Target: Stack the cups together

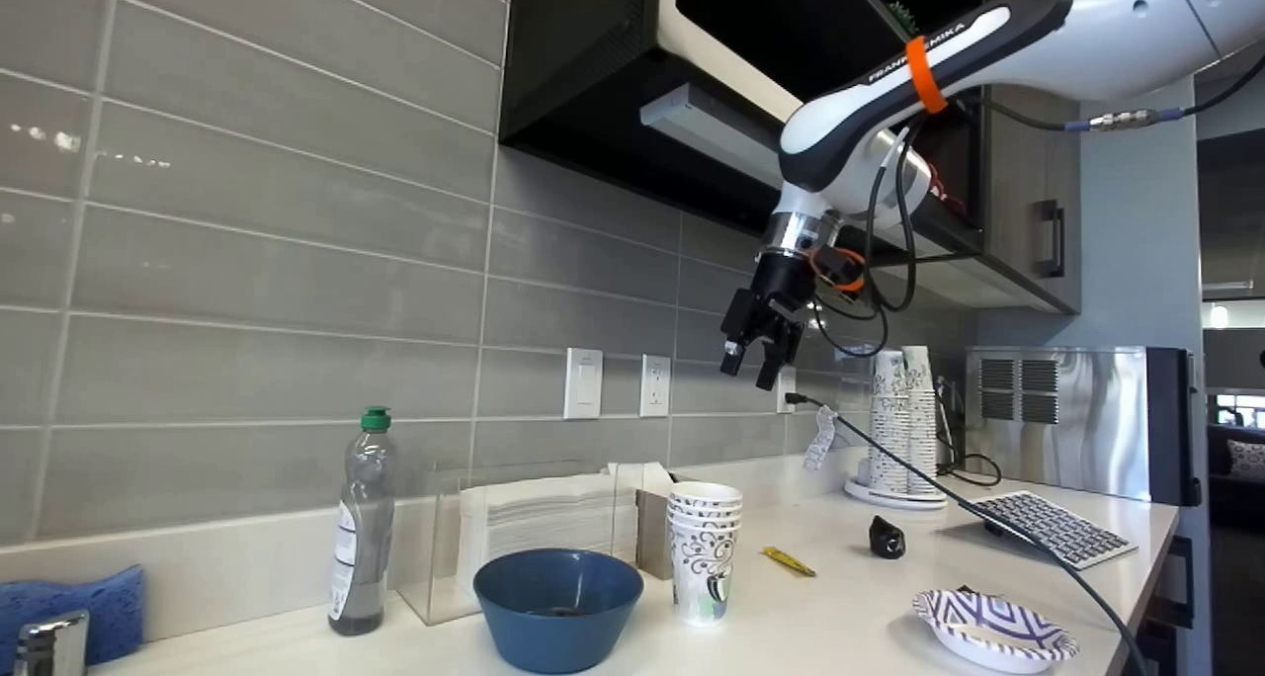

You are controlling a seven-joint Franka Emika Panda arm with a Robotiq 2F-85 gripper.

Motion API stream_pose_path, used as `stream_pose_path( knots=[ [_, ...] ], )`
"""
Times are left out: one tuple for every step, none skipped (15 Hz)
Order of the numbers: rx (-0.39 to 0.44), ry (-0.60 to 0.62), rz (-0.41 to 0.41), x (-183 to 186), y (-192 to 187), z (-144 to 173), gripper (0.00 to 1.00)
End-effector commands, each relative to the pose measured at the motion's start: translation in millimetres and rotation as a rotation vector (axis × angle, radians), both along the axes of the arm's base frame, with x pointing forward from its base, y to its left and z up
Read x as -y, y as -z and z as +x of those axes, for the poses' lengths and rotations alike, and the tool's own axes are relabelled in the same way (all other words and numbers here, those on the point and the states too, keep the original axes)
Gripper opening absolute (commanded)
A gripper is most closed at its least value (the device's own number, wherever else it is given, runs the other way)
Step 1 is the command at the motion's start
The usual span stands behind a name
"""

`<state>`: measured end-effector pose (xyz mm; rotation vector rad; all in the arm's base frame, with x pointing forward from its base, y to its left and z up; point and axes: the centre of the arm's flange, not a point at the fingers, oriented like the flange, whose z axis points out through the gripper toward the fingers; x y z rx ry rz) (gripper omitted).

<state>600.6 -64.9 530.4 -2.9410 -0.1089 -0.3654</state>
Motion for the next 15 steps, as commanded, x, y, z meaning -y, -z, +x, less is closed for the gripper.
stream_pose_path(
  knots=[
    [0.065,0.011,0.040,-8,-3,-29,1.00],
    [0.072,0.014,0.046,-10,-3,-34,1.00],
    [0.081,0.015,0.051,-12,-3,-39,1.00],
    [0.091,0.016,0.054,-14,-3,-46,1.00],
    [0.097,0.018,0.054,-16,-2,-53,1.00],
    [0.103,0.020,0.056,-18,-1,-59,1.00],
    [0.110,0.023,0.055,-19,-1,-67,1.00],
    [0.114,0.025,0.052,-21,-1,-74,1.00],
    [0.121,0.026,0.050,-23,-1,-80,1.00],
    [0.124,0.027,0.050,-24,-3,-87,1.00],
    [0.119,0.027,0.048,-26,-3,-95,1.00],
    [0.115,0.022,0.044,-28,-3,-102,1.00],
    [0.114,0.018,0.041,-30,-4,-109,1.00],
    [0.115,0.014,0.043,-31,-4,-116,1.00],
    [0.117,0.007,0.048,-33,-6,-123,1.00]
  ],
)
